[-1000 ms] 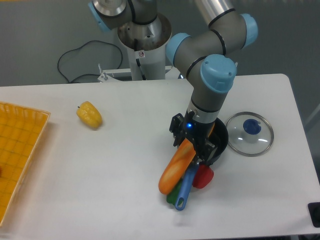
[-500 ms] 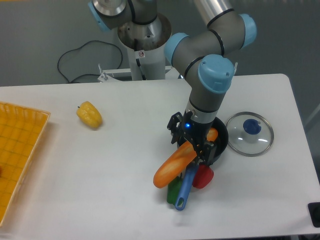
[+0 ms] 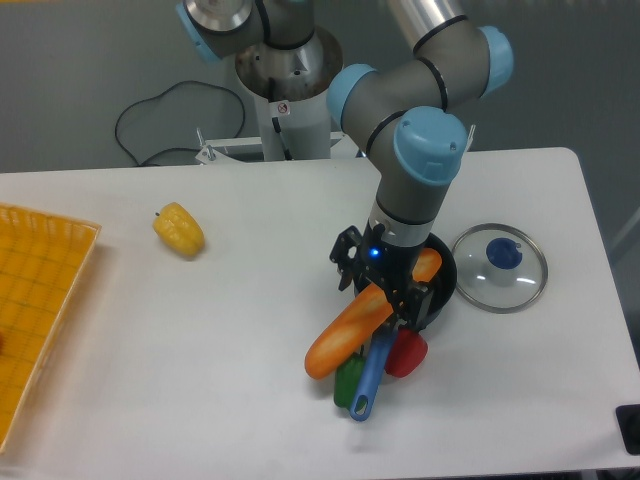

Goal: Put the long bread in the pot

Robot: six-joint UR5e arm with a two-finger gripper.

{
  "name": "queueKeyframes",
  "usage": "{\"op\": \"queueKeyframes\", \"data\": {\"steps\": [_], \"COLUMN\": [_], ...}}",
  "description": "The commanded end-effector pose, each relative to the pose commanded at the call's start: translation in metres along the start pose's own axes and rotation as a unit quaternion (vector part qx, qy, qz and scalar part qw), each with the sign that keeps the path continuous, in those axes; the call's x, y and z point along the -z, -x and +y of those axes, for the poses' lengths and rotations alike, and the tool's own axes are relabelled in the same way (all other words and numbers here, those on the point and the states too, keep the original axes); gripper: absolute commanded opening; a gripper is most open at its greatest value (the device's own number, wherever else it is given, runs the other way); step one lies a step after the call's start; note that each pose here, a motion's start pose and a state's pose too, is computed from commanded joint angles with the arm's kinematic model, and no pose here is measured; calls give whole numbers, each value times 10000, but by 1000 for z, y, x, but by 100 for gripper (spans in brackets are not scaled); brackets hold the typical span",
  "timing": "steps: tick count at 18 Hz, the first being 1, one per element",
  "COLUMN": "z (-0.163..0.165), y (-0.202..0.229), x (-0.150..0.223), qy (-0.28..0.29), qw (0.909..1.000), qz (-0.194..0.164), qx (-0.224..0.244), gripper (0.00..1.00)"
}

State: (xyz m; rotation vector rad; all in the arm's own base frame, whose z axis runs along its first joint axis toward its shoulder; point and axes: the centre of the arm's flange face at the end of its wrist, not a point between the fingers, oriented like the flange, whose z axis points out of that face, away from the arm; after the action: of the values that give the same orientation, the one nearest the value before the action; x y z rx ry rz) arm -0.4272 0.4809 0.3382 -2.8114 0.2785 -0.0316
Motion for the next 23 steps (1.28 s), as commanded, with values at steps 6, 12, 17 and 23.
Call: {"op": "queueKeyframes", "data": {"steps": [6,12,17,23], "z": [-7,-12,-22,-24], "y": [-5,-9,-14,-16], "x": [-9,-19,-39,-61], "qy": [19,59,387,616], "qw": [9999,9998,9990,9979], "qz": [50,120,-34,-10], "qx": [136,119,228,215], "gripper": [100,100,100,100]}}
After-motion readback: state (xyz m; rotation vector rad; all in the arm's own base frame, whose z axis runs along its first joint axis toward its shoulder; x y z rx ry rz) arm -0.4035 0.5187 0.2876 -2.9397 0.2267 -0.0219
